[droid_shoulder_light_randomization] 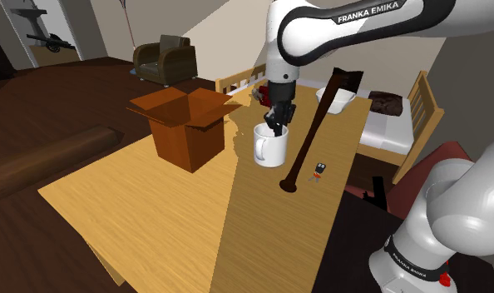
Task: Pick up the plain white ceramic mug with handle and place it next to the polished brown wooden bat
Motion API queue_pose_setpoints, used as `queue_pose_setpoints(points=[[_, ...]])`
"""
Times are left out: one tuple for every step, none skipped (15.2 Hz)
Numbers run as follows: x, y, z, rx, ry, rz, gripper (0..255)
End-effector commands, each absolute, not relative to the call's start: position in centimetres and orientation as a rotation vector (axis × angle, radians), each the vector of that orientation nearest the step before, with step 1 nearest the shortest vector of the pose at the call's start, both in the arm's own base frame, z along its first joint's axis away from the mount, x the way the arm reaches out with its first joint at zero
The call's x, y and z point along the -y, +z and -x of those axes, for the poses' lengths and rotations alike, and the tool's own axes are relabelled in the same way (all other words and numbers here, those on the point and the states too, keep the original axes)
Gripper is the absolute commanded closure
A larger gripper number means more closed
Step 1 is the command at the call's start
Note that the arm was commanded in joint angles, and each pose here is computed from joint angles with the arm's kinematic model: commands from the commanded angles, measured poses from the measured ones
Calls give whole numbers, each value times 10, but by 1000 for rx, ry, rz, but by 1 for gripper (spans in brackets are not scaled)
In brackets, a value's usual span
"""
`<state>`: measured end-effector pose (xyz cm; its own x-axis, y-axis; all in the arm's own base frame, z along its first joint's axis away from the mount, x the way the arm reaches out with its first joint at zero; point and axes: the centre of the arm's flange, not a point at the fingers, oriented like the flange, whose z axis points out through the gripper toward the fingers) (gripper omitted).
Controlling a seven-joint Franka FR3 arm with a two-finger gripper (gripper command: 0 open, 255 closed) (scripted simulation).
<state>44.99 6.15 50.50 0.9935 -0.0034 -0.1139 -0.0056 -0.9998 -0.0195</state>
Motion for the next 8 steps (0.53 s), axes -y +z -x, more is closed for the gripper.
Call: queue_pose_setpoints(points=[[-62, 515, -449, -7, 178, 3117, 255], [-62, 520, -449, -7, 178, 3117, 255], [-62, 526, -449, -7, 178, 3117, 255], [-62, 531, -449, -7, 178, 3117, 255], [-62, 536, -449, -7, 178, 3117, 255], [-62, 541, -449, -7, 178, 3117, 255], [-62, 547, -449, -7, 178, 3117, 255], [-62, 552, -449, -7, 178, 3117, 255]])
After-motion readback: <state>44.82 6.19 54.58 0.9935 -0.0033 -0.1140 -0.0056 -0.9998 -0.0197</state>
